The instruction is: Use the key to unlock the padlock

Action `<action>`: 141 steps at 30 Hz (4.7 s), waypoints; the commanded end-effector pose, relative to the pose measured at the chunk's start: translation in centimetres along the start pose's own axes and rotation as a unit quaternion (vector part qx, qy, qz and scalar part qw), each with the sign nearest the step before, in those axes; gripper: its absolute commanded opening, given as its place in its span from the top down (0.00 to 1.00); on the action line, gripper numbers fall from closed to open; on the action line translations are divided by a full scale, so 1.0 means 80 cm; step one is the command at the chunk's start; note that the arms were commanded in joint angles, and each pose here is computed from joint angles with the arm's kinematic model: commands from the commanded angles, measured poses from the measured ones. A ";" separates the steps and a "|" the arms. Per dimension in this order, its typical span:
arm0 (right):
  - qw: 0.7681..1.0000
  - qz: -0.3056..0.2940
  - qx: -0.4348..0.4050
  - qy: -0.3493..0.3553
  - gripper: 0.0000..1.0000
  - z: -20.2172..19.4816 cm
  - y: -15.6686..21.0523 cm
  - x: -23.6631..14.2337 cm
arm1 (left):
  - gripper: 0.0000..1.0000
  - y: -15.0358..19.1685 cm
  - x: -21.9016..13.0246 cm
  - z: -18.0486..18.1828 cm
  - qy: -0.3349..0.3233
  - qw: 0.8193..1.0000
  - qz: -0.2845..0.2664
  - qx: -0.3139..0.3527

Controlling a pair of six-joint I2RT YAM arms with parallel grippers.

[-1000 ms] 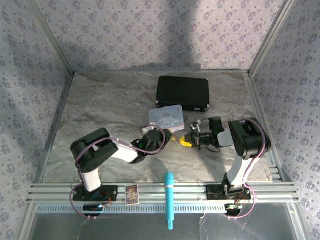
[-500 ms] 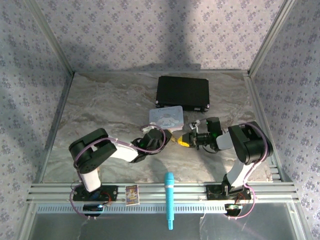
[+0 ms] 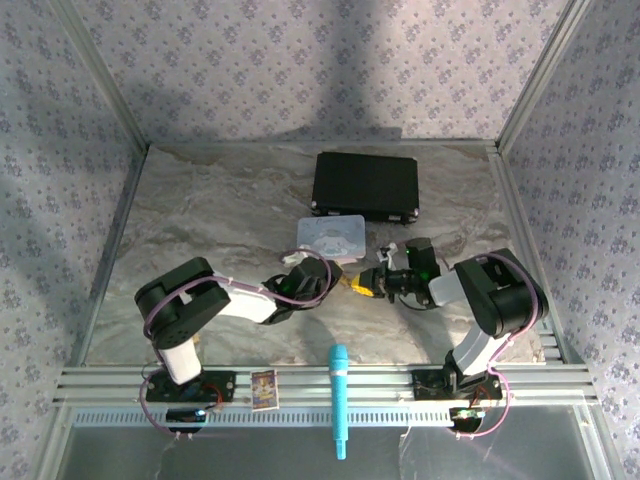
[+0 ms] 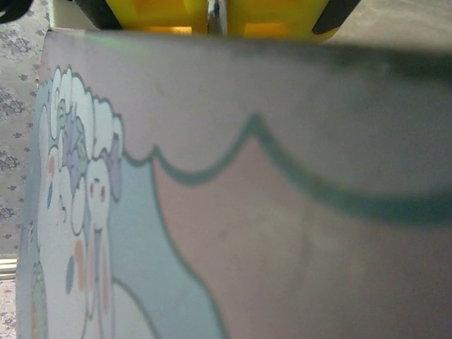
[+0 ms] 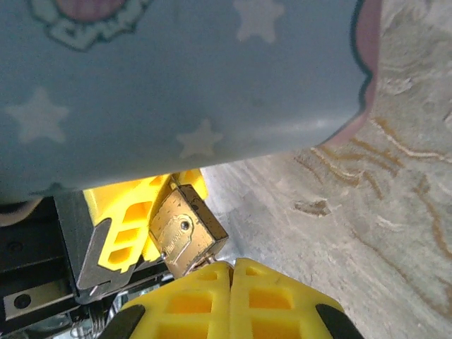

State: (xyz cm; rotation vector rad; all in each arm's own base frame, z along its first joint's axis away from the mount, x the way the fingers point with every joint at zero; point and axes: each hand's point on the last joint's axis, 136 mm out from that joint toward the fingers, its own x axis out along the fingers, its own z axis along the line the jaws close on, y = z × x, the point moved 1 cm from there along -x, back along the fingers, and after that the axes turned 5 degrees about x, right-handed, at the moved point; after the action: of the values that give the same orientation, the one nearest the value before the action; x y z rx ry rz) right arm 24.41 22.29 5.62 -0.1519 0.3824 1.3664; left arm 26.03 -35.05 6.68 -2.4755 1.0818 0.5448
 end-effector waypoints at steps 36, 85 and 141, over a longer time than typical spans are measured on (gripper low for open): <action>0.997 -0.039 -0.054 -0.039 1.00 0.076 0.015 0.029 | 0.71 0.057 -0.001 0.021 -0.075 0.993 0.090 0.010; 0.998 -0.061 -0.022 -0.010 1.00 0.034 -0.003 0.022 | 1.00 -0.002 -0.006 0.007 0.019 1.000 0.004 0.013; 0.854 -0.016 -0.439 0.278 0.86 0.031 0.022 0.036 | 1.00 0.030 -0.031 0.021 -0.078 0.990 0.107 -0.052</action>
State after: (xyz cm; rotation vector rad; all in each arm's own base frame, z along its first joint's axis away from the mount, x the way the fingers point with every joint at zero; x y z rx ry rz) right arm 22.57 25.69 6.86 -1.3044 0.2110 1.3909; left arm 24.11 -33.55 6.49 -2.3951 1.1739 0.7997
